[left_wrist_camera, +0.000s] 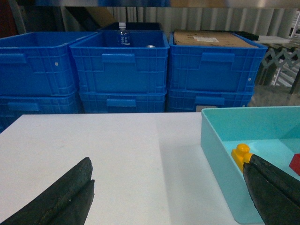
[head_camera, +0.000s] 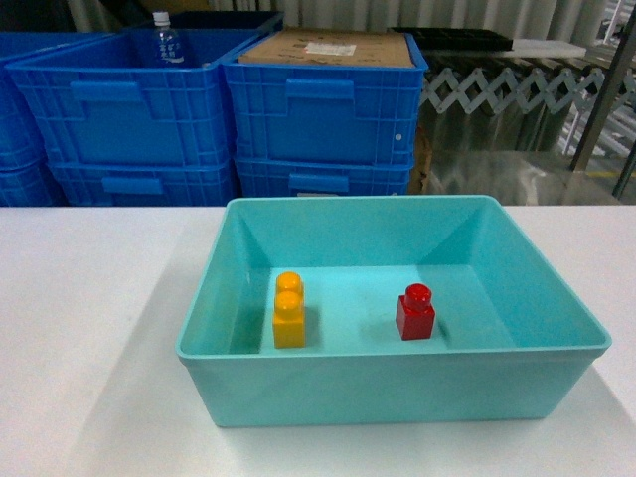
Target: Pick red block from blue box to shelf
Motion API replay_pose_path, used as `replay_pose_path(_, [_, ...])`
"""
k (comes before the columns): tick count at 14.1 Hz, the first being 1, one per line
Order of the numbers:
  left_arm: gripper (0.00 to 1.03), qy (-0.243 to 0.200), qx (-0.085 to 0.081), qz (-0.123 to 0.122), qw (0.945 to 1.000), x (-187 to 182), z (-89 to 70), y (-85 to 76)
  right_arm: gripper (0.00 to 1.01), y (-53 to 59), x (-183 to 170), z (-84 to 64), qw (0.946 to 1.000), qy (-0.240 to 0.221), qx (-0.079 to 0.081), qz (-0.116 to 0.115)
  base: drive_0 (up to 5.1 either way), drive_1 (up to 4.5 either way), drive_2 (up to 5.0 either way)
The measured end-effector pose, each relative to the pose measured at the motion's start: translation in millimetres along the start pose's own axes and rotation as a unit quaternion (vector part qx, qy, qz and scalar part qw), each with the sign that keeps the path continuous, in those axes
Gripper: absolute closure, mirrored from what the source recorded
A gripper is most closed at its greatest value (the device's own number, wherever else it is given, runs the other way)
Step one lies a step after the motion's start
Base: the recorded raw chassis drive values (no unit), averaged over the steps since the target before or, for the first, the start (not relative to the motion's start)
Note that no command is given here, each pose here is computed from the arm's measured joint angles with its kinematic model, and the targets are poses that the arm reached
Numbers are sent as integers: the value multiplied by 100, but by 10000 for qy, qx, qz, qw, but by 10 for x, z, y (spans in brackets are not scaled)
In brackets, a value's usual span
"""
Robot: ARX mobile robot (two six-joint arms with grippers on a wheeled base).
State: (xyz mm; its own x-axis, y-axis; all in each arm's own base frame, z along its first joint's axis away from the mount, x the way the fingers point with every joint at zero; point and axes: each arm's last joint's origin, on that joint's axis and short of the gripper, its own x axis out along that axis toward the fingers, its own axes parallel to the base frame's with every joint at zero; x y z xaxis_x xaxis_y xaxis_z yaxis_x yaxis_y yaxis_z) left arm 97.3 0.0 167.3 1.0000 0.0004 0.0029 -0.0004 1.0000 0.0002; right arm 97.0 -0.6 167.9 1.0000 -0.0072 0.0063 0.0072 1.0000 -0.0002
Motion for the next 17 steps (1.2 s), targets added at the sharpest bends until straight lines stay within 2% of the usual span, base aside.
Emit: replay_pose_path(17, [5, 0, 0, 0, 10000, 0, 0, 0, 3, 0, 0, 0, 10000, 0, -2, 0, 0, 0, 0])
